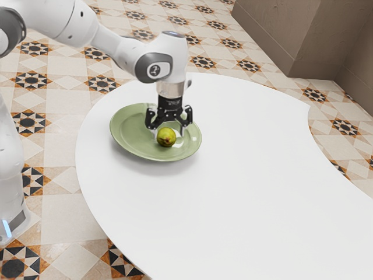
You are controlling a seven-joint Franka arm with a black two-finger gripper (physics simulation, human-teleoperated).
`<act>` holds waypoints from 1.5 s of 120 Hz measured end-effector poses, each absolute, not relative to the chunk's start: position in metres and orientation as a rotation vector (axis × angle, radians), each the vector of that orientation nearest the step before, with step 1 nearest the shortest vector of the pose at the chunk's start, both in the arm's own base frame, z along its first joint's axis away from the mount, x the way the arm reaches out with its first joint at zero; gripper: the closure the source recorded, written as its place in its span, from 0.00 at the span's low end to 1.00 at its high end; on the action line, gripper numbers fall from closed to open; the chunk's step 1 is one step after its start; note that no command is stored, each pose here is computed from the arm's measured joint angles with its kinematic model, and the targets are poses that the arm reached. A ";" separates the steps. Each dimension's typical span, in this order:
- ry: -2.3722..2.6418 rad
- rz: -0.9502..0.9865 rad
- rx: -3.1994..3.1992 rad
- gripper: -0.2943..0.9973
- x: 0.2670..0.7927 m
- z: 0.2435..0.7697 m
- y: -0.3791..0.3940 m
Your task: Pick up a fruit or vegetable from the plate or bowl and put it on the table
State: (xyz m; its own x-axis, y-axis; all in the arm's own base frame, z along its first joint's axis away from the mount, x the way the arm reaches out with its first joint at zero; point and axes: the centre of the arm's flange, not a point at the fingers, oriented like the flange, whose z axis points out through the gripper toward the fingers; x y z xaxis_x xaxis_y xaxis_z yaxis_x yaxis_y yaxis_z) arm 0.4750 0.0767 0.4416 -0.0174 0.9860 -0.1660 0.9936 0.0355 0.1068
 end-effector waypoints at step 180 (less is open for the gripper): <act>1.744 0.202 2.290 0.37 0.587 0.515 -0.117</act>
State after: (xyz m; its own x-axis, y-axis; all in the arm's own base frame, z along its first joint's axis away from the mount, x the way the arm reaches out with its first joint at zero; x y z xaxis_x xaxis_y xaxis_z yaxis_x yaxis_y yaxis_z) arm 0.5872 -0.1167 0.5155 0.2719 0.9613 -0.0442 0.9259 -0.2488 0.2844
